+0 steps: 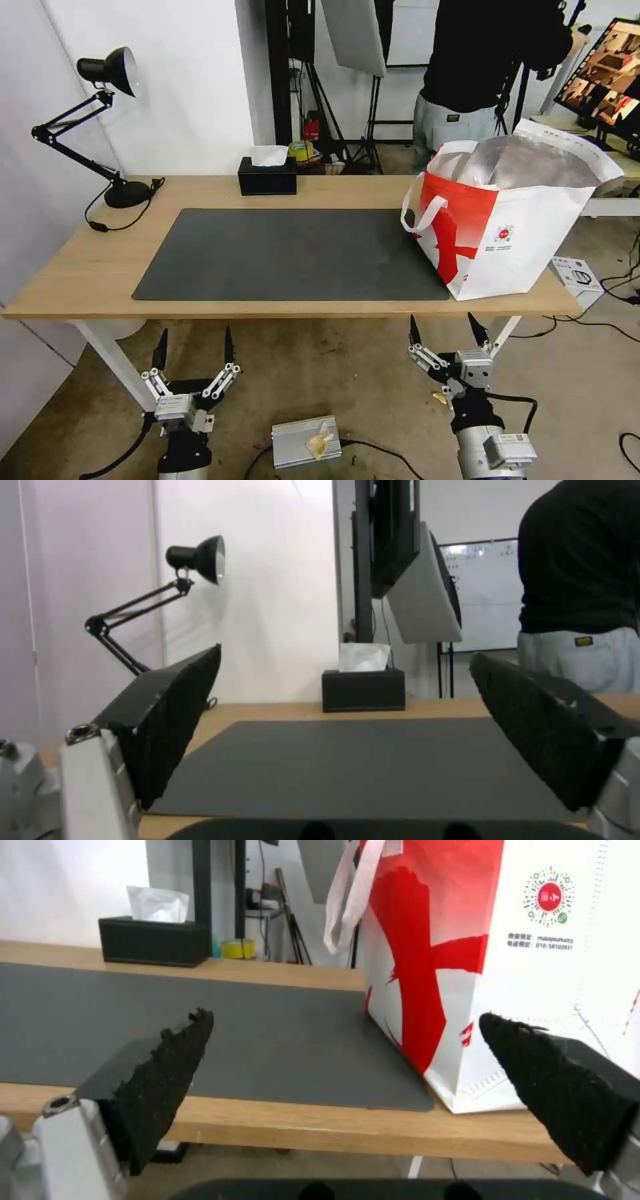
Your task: Pick up the trash from the table and place it into the takeout bag.
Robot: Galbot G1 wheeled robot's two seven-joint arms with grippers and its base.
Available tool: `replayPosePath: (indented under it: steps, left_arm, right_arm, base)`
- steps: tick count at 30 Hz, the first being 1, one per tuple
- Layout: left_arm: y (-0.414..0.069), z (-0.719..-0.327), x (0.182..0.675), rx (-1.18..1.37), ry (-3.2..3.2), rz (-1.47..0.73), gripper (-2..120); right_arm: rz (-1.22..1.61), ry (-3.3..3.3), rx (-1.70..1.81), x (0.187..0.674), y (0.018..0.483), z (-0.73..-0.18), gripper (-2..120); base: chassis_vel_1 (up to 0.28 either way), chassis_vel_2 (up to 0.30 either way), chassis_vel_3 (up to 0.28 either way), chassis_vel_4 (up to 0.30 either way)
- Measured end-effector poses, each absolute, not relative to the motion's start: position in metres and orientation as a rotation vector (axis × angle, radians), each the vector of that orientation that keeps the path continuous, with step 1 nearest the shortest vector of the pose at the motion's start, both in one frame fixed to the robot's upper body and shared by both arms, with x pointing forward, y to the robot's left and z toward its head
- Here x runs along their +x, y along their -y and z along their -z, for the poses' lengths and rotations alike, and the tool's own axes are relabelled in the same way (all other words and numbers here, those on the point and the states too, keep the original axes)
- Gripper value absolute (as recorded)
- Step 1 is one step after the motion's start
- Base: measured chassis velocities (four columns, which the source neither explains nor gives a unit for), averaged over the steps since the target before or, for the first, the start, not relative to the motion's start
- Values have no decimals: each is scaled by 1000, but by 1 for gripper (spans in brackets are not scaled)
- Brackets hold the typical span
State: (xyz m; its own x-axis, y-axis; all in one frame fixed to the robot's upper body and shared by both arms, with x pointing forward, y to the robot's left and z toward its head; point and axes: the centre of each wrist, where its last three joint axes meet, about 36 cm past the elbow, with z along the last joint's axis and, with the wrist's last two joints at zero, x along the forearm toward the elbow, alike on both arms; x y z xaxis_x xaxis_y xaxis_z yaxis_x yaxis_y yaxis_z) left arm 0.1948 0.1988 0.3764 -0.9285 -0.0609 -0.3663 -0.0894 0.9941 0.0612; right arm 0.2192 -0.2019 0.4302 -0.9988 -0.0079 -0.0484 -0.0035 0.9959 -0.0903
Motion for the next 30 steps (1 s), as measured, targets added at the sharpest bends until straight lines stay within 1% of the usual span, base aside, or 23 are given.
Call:
replayPosePath:
  steps: [30]
  left_arm:
    - [-200,-377,196,-107,-2763,-108,100]
  right_arm:
    - [140,-3090,-9,219,202,-430,100]
  base:
    - [0,0,0,0]
